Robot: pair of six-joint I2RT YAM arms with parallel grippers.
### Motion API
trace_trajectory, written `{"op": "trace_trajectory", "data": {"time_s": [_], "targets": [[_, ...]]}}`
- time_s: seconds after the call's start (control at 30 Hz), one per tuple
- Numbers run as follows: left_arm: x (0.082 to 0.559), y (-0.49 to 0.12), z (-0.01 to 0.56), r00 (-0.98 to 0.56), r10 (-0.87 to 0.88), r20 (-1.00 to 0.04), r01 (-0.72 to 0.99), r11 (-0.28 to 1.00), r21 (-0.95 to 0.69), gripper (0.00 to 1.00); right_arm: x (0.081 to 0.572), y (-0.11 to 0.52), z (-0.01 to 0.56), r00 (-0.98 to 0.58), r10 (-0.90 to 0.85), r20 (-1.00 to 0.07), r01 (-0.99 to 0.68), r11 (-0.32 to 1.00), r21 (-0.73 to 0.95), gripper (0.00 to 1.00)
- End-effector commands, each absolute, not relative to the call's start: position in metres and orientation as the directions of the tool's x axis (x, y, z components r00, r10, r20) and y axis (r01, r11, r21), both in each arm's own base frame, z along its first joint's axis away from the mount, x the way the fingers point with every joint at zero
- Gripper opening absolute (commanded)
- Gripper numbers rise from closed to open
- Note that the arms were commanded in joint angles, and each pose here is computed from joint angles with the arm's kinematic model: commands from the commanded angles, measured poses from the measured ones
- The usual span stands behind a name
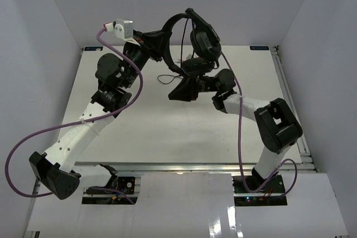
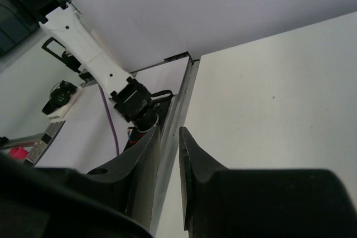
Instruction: Wrap the headphones
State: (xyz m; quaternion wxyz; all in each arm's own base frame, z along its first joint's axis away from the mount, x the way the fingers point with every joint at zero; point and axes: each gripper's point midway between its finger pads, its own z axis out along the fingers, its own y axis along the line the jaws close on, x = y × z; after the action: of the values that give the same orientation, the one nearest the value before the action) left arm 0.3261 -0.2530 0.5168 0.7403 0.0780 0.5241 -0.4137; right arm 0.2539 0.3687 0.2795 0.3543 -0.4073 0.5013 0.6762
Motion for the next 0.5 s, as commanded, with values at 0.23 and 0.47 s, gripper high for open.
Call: {"op": "trace_trajectory", "data": {"time_s": [0.23, 0.47], "targets": [[0.368, -0.166, 0.584, 0.410, -0.481, -0.775, 0.330, 0.870, -0.366, 0.00, 0.183, 0.354, 0.267, -0.315, 0.047, -0.948, -0.918, -0.270, 0.292, 0.22], [0.417, -0.131, 0.569, 0.432, -0.383, -0.816, 0.143, 0.923, -0.358, 0.00, 0.162, 0.364, 0.258, -0.274, -0.017, -0.962, -0.917, -0.296, 0.267, 0.18]]}}
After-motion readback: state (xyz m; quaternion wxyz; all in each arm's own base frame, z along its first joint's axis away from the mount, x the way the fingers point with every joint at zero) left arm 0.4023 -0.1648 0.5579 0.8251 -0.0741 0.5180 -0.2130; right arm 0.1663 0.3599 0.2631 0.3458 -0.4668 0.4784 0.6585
